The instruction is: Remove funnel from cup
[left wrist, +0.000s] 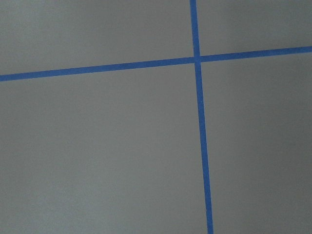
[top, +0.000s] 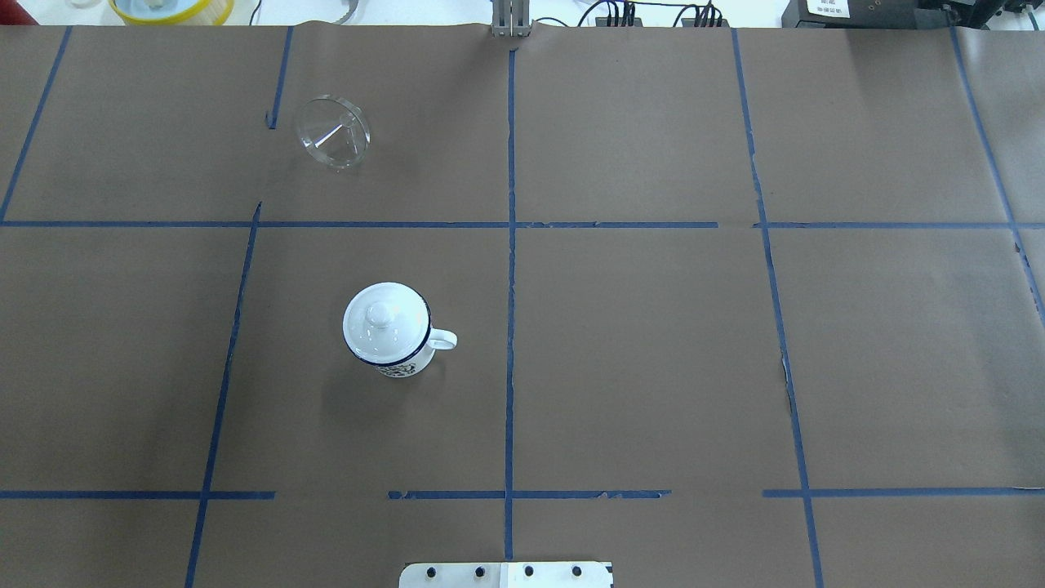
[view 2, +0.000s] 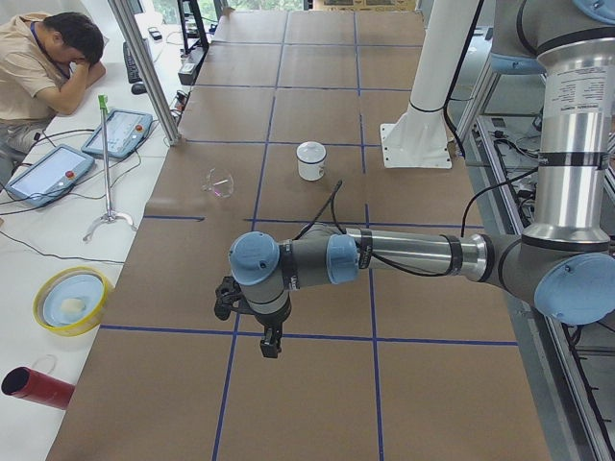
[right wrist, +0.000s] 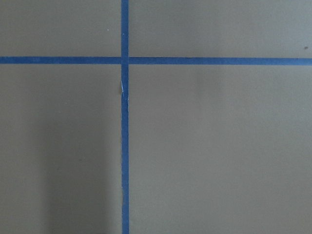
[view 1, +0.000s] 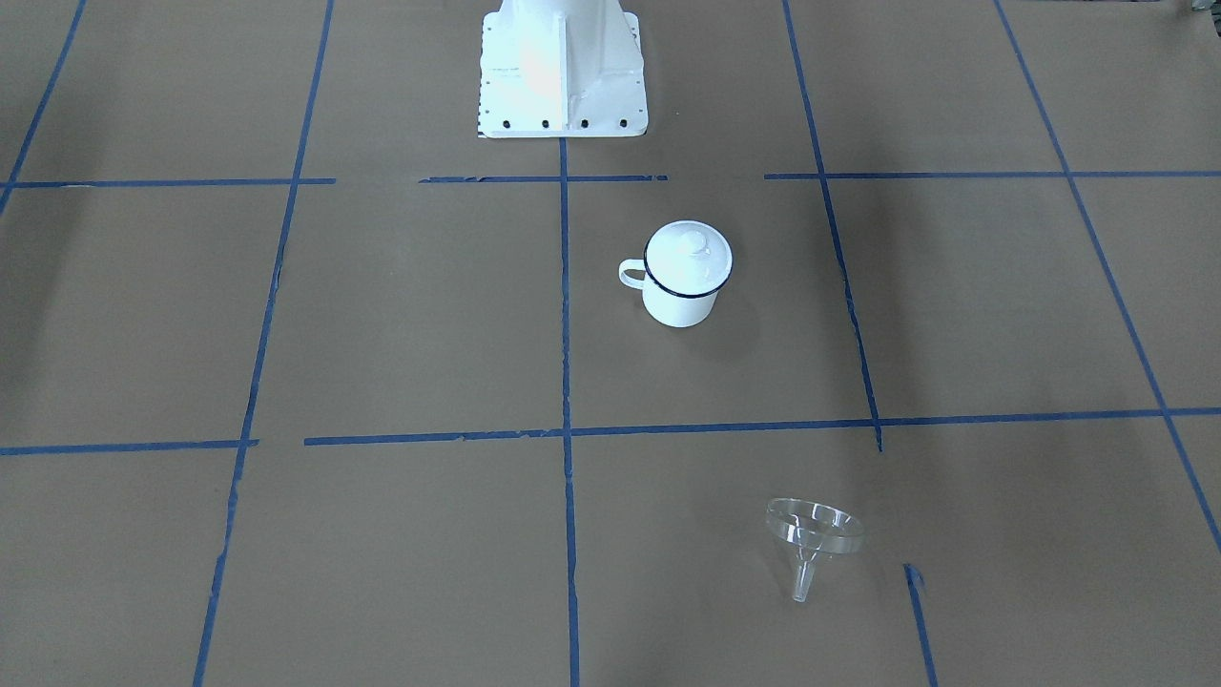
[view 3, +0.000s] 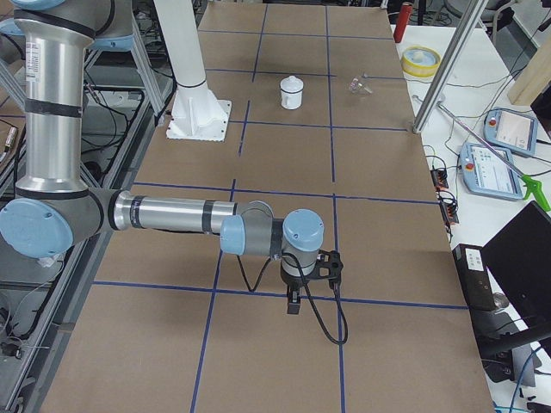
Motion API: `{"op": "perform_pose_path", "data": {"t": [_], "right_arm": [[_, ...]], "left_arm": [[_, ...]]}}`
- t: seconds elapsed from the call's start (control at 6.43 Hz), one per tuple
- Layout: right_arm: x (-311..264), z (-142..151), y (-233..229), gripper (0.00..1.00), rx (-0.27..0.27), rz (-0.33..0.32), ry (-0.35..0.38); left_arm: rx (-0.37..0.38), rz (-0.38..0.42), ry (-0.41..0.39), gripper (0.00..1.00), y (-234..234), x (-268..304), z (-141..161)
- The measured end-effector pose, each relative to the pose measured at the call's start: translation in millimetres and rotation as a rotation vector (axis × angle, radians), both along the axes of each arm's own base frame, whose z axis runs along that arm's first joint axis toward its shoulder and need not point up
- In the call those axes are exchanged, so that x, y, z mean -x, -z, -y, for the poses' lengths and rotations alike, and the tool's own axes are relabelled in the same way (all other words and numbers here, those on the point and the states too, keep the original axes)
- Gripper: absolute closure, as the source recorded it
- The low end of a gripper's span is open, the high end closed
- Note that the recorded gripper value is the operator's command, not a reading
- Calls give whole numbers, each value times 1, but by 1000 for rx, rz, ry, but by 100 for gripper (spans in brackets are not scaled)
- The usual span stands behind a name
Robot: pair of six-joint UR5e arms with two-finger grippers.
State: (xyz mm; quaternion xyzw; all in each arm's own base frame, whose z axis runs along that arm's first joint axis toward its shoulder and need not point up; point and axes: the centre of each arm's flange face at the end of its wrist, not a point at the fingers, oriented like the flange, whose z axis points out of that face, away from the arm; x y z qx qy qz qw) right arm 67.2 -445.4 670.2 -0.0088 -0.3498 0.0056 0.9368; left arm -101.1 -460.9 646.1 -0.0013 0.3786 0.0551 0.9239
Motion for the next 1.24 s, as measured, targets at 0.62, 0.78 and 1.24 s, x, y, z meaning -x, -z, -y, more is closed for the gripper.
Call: {"op": "perform_pose_path", "data": {"t": [0.62,0.78,1.24], "right_arm": [[0,0,0,0,0,0,0],[0,0,0,0,0,0,0],[0,0,0,0,0,0,0]], "left_arm": [[-24,6,-2,0,10,1,-1],[-28,6,-2,0,12,1,-1],[-30,7,-3,0,13,1,-1]]}}
